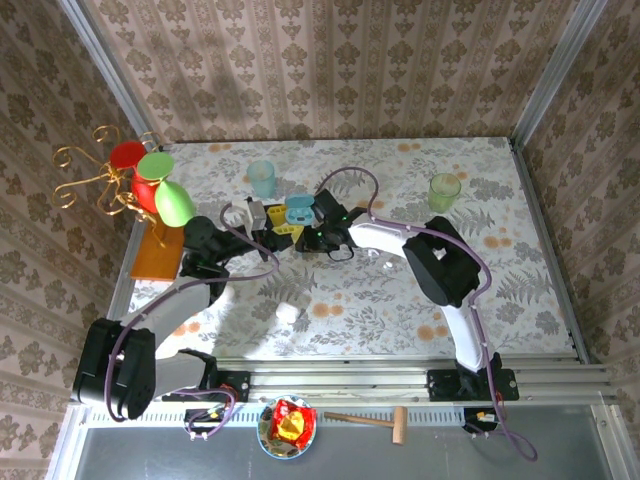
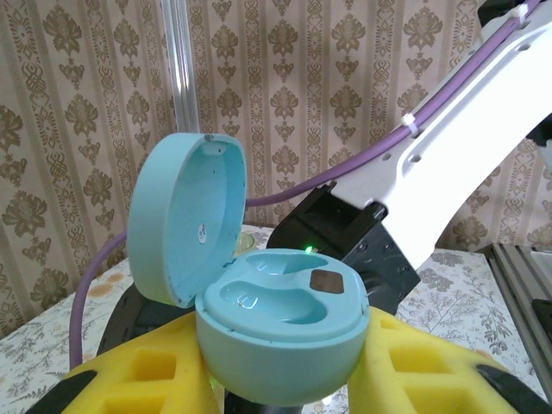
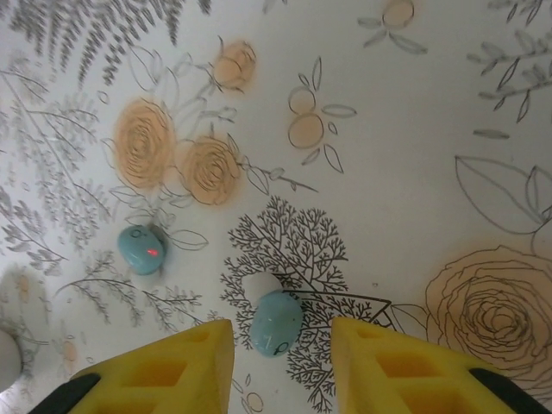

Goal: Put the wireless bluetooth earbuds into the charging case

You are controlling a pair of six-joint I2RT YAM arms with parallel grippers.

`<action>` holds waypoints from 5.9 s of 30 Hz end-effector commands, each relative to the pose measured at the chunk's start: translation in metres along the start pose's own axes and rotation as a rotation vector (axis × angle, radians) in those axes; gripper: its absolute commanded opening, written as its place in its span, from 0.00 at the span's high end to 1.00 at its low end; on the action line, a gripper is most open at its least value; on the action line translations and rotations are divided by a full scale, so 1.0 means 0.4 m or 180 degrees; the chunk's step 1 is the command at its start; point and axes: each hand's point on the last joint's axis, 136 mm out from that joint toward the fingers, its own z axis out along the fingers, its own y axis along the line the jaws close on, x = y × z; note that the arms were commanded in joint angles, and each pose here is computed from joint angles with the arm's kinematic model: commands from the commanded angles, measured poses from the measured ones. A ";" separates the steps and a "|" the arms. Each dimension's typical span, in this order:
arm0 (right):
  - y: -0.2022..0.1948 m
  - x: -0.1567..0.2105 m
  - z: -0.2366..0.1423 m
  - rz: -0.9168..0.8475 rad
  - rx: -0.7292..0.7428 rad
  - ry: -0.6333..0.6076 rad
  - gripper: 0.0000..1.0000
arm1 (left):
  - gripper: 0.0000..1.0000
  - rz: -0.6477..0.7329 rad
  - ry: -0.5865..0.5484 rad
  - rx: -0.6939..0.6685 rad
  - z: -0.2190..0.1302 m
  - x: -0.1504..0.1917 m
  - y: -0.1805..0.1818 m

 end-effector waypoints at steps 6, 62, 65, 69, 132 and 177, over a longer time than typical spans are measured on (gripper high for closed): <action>0.014 0.044 0.039 -0.0073 0.0010 0.0344 0.67 | 0.71 0.0123 -0.0049 -0.0006 -0.008 -0.018 -0.006; -0.284 0.326 -0.270 0.0655 0.0465 0.0371 0.56 | 0.71 0.0197 -0.0079 0.0060 -0.006 -0.032 -0.024; -0.269 0.342 -0.271 0.0691 0.0377 0.0408 0.56 | 0.71 0.0197 -0.0067 0.0059 -0.005 -0.030 -0.023; -0.239 0.356 -0.266 0.0695 0.0253 0.0439 0.56 | 0.71 0.0191 -0.0059 0.0060 -0.004 -0.028 -0.022; -0.206 0.274 -0.254 0.0304 -0.0088 0.0370 0.53 | 0.72 0.0273 -0.0063 0.0108 0.003 -0.041 -0.045; -0.200 0.332 -0.198 0.0196 -0.0364 0.0723 0.73 | 0.72 0.0313 -0.0025 0.0087 0.001 -0.038 -0.054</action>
